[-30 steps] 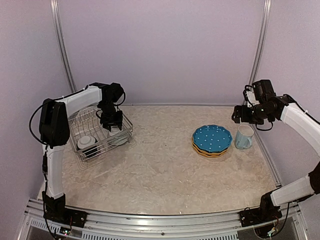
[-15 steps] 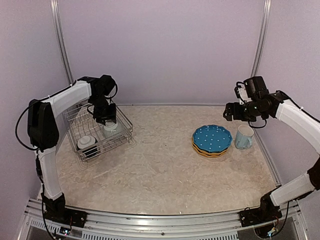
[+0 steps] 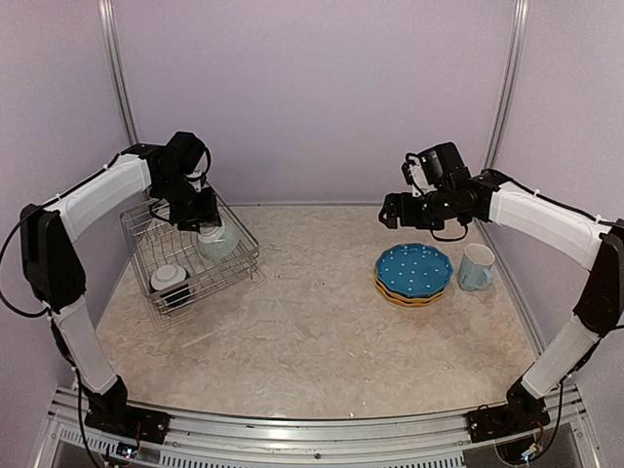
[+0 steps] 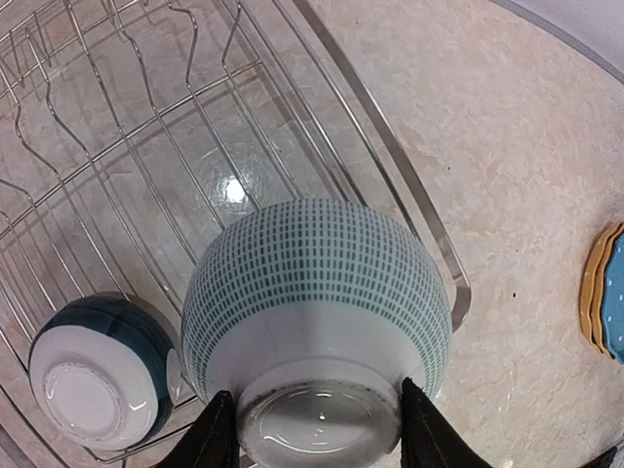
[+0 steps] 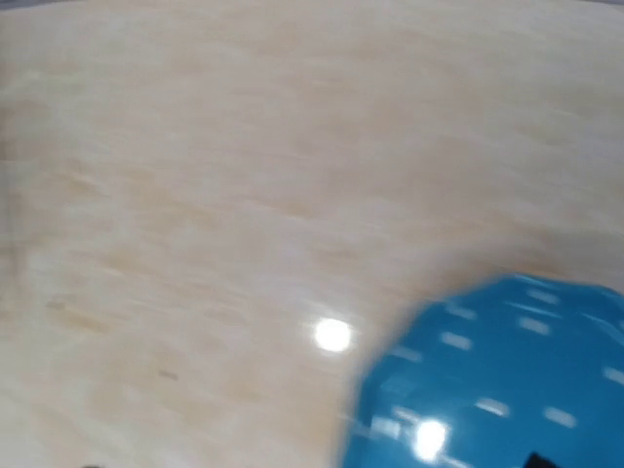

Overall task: Unload the mixed dishes from the dish rack
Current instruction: Pass from the left arm to the right

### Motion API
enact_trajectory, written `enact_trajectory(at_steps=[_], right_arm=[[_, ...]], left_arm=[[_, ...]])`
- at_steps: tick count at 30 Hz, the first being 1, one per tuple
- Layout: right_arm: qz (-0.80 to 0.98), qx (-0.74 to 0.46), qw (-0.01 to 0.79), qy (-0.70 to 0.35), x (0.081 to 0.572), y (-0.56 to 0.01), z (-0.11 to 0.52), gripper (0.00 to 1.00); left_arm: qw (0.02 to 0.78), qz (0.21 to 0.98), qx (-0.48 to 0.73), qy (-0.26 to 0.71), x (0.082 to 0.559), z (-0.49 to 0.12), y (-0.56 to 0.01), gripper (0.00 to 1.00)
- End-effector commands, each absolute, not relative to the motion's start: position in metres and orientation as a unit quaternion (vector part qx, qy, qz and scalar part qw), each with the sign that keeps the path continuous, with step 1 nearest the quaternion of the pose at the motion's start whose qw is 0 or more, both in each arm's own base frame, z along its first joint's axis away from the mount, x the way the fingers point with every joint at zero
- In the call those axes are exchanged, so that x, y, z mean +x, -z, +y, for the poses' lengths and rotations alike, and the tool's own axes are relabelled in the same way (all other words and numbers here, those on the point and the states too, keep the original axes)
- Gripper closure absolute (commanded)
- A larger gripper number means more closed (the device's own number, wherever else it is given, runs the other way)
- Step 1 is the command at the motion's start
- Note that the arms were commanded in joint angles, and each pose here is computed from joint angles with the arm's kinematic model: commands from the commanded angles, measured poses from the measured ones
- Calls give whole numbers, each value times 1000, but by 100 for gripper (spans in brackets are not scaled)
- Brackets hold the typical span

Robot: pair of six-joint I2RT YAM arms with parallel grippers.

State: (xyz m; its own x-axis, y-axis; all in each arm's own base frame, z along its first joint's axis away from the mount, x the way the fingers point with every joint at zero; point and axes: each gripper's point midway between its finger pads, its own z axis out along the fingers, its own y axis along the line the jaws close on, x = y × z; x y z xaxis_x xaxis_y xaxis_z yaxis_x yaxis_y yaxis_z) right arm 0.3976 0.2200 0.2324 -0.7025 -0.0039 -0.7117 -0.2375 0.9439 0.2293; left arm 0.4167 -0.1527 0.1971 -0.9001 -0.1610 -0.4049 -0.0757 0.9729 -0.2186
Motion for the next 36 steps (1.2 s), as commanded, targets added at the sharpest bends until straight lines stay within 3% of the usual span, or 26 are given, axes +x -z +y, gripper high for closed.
enact_trajectory(at_steps=[1,16,26,36], right_arm=[[880,-86,397,-247,405,-252,290,9],[763,-124,345,-533,392,-282,449,10],[705,-129,297,-631,377,-286,487,10],[676,-130,258,-678,358,-289,495,18]], left_arm=[[273,946,-40,172,418,-168,-237,67],[309,894,9,324,393,-214,-279,67],[295,878,42,376,381,-243,-278,68],[284,869,55,403,379,-253,-275,68]])
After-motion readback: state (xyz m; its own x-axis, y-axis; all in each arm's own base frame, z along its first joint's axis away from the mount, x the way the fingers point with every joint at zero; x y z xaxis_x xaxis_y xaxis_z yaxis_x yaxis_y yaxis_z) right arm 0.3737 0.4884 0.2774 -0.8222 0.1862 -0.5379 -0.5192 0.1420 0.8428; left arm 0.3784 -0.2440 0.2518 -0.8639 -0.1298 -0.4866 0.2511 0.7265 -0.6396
